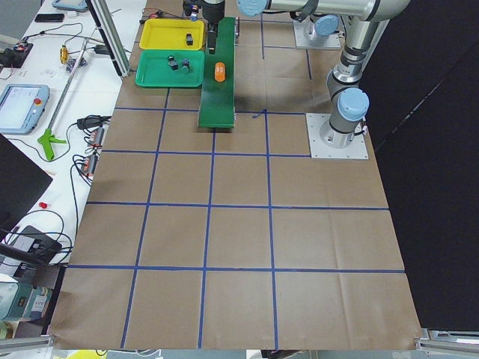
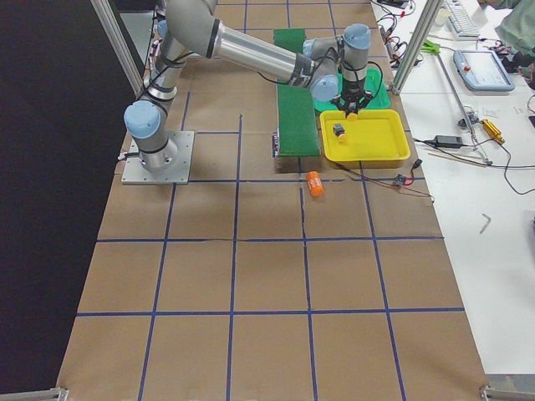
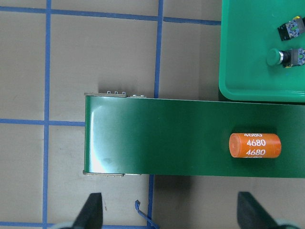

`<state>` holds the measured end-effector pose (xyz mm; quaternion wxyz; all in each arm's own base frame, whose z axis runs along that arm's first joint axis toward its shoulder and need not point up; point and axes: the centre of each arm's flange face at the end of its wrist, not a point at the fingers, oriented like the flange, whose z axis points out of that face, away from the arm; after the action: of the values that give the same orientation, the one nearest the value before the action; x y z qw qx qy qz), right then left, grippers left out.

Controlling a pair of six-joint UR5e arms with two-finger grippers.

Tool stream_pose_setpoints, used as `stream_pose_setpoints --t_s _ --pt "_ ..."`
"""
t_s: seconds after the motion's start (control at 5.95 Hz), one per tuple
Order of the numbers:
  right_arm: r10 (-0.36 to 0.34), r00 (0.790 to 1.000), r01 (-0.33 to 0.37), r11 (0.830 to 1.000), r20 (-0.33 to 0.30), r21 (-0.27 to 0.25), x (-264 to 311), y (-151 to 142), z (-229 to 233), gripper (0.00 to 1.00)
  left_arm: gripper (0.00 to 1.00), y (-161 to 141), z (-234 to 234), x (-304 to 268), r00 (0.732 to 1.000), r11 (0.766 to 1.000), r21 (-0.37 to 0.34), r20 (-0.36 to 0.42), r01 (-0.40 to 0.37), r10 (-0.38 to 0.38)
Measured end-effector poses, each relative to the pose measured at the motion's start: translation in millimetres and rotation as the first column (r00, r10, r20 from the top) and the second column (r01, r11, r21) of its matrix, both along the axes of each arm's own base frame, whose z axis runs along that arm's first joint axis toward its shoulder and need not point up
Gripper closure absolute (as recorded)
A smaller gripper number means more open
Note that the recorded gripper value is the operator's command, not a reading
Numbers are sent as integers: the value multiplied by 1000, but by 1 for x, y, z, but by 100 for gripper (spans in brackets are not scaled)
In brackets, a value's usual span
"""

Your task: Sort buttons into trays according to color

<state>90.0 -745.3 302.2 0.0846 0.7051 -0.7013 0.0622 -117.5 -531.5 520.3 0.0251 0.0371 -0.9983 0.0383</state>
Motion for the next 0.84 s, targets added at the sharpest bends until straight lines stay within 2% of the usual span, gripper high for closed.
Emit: stream_pose_setpoints --t_s 0.17,0.34,0.5,0.67,0.84 --pt "23 1000 -23 1000 13 0 0 -32 -28 1 1 0 1 1 1000 1000 -4 -1 -7 7" --pt "36 997 -37 999 64 12 5 -46 -54 0 1 -2 1 2 1000 1000 -11 -1 -4 4" --pt "40 994 -42 999 105 18 8 -49 -60 0 1 -3 1 2 1000 1000 -20 -2 -3 3" --pt "35 994 -40 998 100 40 7 -43 -46 0 1 -4 2 2 1000 1000 -24 -4 -3 2" --pt "22 996 -32 993 83 114 5 -25 -17 0 1 -4 2 2 1000 1000 -26 -5 -2 2"
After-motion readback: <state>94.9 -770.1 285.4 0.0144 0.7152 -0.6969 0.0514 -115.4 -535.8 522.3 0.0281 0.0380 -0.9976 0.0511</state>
